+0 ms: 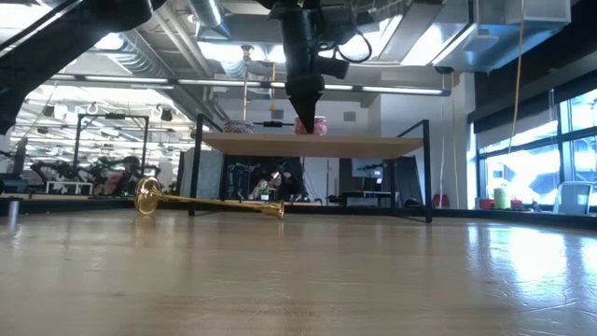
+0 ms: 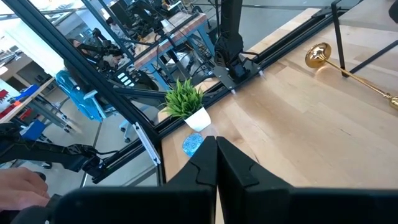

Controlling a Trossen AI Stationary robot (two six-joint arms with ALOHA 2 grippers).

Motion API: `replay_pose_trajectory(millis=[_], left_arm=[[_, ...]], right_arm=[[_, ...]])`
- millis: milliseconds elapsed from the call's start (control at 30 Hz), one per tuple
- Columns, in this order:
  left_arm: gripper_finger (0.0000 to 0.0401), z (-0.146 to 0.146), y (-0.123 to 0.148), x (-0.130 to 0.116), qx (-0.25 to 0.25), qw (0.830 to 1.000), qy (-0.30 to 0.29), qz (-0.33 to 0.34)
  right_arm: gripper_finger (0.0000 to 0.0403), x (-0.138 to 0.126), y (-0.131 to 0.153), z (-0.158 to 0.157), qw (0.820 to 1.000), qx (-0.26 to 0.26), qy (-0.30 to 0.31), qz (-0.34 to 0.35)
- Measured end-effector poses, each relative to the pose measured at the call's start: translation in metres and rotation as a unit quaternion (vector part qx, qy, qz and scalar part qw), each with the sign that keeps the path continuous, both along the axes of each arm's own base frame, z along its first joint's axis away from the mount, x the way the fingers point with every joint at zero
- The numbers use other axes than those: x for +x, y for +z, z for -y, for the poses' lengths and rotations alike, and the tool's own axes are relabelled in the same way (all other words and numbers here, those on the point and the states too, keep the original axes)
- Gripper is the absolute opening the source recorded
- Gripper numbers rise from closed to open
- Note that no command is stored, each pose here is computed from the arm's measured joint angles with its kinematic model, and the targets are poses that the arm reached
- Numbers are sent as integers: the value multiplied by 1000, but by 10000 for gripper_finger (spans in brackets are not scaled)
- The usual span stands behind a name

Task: Pick & Place candle stick holders
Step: Put the pink scented candle on the shelf

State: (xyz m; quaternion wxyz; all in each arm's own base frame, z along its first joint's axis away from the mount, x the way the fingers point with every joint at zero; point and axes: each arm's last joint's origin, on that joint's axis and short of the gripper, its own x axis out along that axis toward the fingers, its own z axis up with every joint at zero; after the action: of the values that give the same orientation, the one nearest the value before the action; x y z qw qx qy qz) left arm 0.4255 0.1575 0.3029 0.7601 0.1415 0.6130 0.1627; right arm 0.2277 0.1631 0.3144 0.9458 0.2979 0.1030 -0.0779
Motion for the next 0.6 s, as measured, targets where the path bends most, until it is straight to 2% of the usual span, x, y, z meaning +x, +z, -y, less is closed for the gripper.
replay_pose_trajectory(millis=[600], left_arm=[[325, 2, 0, 0, 6, 1000, 0, -4]], right_arm=[[1, 0, 0, 0, 1000, -1, 3, 0]])
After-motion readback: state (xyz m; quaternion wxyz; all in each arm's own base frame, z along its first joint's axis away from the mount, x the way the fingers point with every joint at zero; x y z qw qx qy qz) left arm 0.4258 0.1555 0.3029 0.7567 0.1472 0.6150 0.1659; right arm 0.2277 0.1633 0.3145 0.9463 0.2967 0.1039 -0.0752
